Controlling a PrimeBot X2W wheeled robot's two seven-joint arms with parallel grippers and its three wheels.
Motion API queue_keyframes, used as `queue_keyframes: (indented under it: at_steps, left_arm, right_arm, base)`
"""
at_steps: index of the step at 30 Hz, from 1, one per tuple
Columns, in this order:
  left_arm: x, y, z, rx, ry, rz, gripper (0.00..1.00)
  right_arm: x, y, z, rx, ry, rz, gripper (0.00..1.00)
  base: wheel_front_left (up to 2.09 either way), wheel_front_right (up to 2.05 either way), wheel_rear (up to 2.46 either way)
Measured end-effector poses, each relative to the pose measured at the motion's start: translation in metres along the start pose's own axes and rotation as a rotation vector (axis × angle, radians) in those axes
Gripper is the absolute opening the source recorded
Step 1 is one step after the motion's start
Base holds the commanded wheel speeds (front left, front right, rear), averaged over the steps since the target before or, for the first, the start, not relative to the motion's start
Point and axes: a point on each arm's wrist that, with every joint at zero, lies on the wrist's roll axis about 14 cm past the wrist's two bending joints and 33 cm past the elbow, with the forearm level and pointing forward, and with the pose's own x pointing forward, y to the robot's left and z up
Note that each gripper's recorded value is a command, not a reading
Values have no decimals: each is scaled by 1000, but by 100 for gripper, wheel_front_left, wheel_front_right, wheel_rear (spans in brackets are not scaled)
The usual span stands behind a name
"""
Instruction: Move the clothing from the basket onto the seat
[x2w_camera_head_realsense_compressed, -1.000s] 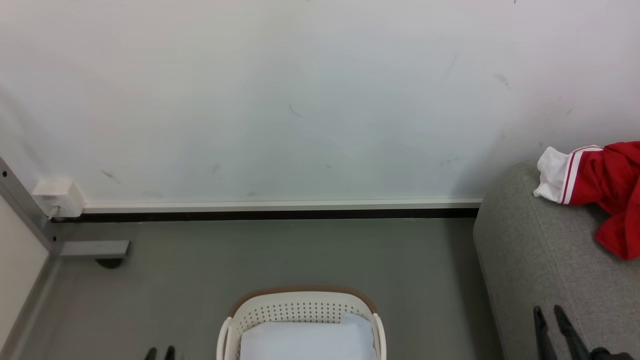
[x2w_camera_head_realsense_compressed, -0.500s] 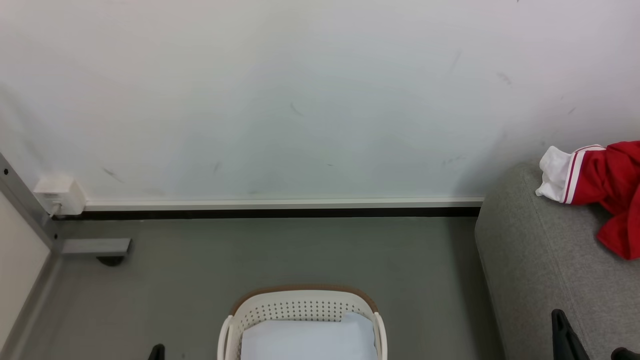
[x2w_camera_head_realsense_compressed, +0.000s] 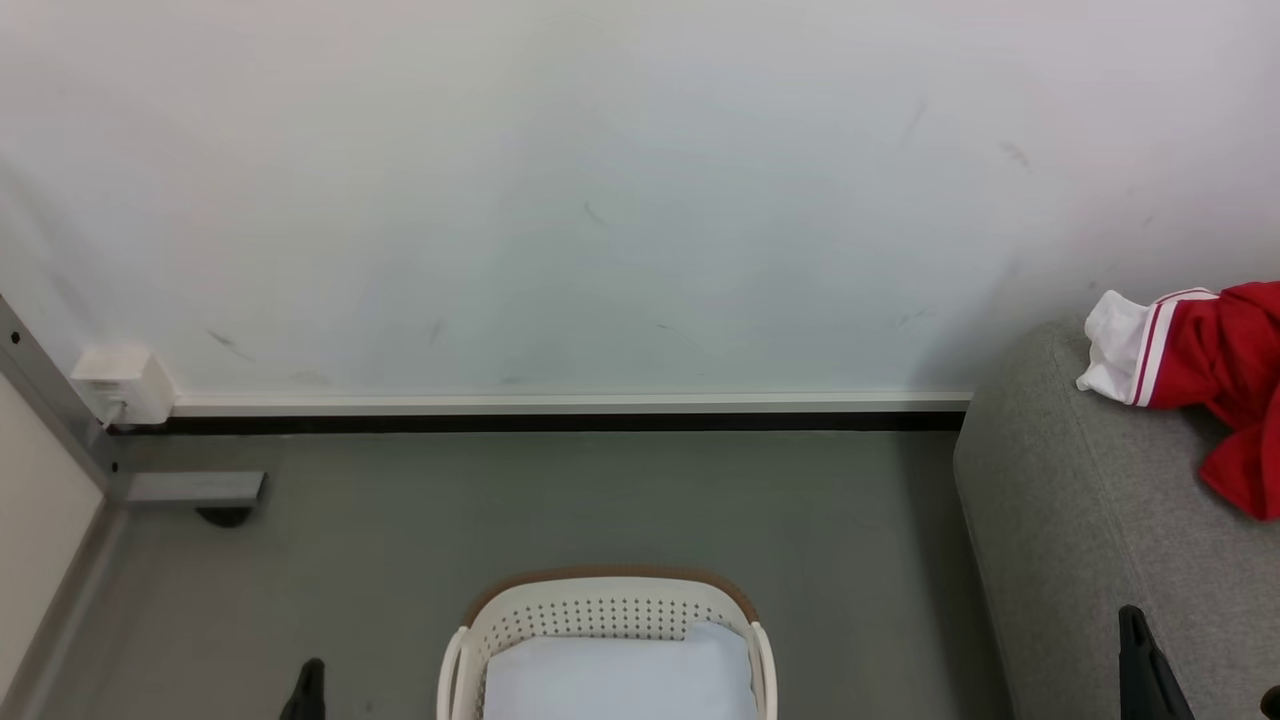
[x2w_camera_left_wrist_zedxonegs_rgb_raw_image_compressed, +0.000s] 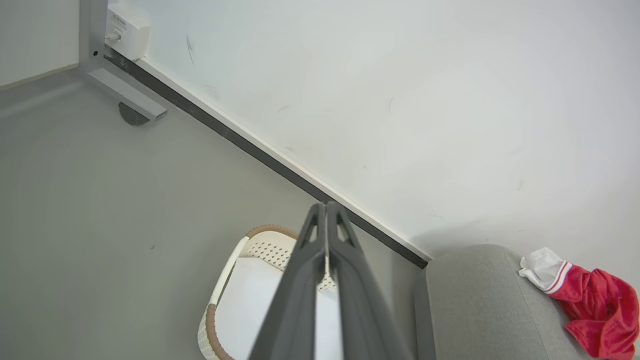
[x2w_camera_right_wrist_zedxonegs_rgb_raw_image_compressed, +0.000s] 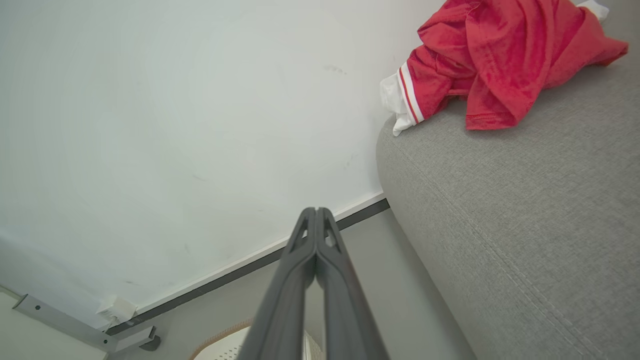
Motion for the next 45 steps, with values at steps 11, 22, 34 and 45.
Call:
queue_keyframes:
  at_steps: [11, 22, 34, 45]
  left_arm:
    - [6, -4, 6, -152, -6, -2, 0]
    - [11, -8, 13, -294, -17, -9, 0]
    - [15, -14, 18, -434, -18, -25, 0]
    - [19, -18, 24, -546, -24, -44, 0]
  right_arm:
    - [6, 2, 4, 157, 2, -4, 0]
    - [11, 5, 7, 298, 4, -2, 0]
    - [15, 7, 8, 434, 14, 4, 0]
    - [20, 12, 12, 548, 16, 21, 0]
  base:
    - [0, 0, 0]
    - [0, 0, 0]
    - [0, 0, 0]
    - [0, 0, 0]
